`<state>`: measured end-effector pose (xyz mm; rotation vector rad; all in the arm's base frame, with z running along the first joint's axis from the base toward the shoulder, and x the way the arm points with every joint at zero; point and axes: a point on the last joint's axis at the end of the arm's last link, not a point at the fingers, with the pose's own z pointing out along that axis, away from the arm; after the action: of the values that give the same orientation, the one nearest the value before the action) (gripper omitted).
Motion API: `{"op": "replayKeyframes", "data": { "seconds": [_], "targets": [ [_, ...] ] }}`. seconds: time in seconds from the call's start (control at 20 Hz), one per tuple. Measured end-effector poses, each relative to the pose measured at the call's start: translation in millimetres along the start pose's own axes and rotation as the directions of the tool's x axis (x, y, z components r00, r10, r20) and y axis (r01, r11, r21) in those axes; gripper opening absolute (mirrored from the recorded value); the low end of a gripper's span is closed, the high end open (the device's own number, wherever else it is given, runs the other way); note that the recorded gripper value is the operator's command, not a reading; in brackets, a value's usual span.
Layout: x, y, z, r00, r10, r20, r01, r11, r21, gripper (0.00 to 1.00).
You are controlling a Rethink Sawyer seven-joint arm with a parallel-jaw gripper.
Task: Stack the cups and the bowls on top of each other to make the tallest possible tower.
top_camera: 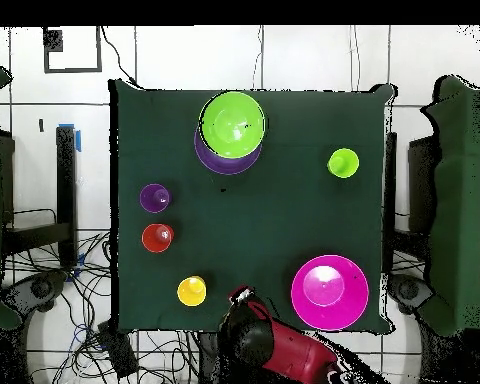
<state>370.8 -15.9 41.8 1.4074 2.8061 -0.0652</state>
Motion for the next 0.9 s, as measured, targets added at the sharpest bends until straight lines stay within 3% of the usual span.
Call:
{"op": "replayKeyframes", "data": {
  "seconds": [0.4, 0.9],
  "targets": [
    [-25.0, 30.3, -6.9, 0.9993, -0.037, -0.009, 0.037, 0.9993, 0.009, 1.0],
    [-62.1, 53.7, -10.8, 0.9992, -0.04, 0.005, 0.04, 0.9992, -0.001, 1.0]
  ]
}}
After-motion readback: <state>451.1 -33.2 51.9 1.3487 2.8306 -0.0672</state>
